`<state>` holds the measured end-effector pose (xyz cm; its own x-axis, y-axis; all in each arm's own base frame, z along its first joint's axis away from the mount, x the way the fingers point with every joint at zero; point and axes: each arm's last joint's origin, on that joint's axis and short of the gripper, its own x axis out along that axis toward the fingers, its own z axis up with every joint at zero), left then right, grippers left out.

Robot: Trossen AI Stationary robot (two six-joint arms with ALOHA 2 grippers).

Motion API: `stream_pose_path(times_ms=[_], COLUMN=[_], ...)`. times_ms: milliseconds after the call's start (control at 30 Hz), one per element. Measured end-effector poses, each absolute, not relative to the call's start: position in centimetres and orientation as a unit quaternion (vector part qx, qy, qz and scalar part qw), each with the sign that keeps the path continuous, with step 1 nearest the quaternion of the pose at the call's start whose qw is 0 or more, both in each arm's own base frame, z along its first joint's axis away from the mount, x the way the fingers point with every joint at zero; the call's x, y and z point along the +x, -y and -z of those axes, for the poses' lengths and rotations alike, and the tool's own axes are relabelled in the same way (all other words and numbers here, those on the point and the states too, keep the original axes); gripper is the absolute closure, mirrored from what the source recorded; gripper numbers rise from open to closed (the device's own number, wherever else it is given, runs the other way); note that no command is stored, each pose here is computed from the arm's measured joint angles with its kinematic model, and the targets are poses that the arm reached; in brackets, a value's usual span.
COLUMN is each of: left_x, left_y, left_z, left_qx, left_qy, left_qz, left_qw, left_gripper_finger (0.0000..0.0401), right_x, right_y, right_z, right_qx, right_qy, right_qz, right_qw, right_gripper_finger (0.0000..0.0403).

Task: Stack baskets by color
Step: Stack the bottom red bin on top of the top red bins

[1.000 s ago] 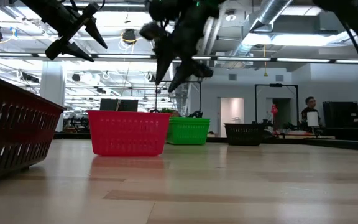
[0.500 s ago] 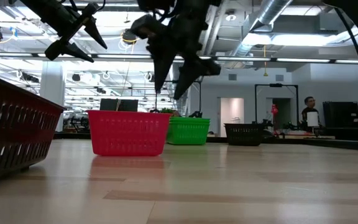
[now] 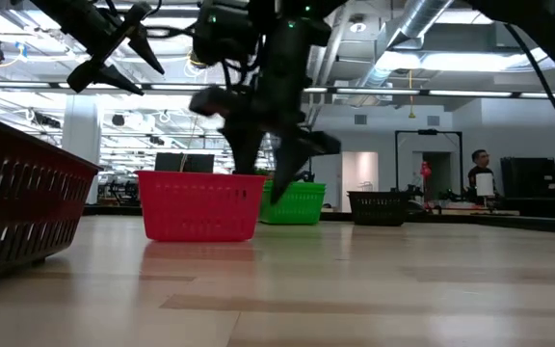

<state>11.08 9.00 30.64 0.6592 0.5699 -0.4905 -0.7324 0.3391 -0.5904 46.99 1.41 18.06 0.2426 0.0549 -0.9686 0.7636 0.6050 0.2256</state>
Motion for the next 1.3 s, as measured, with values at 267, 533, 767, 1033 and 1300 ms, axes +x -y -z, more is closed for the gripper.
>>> stream_pose_path(times_ms=[267,533,767,1033,1300], left_x=[11.0,10.9,10.9,10.9,10.9], left_y=[-9.0,-9.0,-9.0,-9.1,-9.1], left_z=[-30.7,-30.7,-30.7,-30.8,-30.9], left_qx=[-0.410,-0.407,-0.406,-0.401,-0.400], left_qy=[-0.096,-0.094,-0.092,-0.084,-0.081], left_qz=[-0.405,-0.411,-0.414,-0.422,-0.423], left_qw=[0.812,0.810,0.810,0.809,0.809], left_gripper_finger=[0.0145,0.0145,0.0145,0.0145,0.0145], right_x=[47.1,46.8,45.9,44.1,44.5], right_y=[-1.5,-0.5,1.8,5.7,10.8], right_z=[-17.4,-18.6,-22.9,-28.3,-29.4], right_qx=[0.371,0.367,0.380,0.409,0.449], right_qy=[-0.569,-0.567,-0.524,-0.443,-0.343], right_qz=[0.251,0.237,0.224,0.225,0.247], right_qw=[0.689,0.698,0.729,0.766,0.787], right_gripper_finger=[0.0354,0.0392,0.0395,0.0394,0.0394])
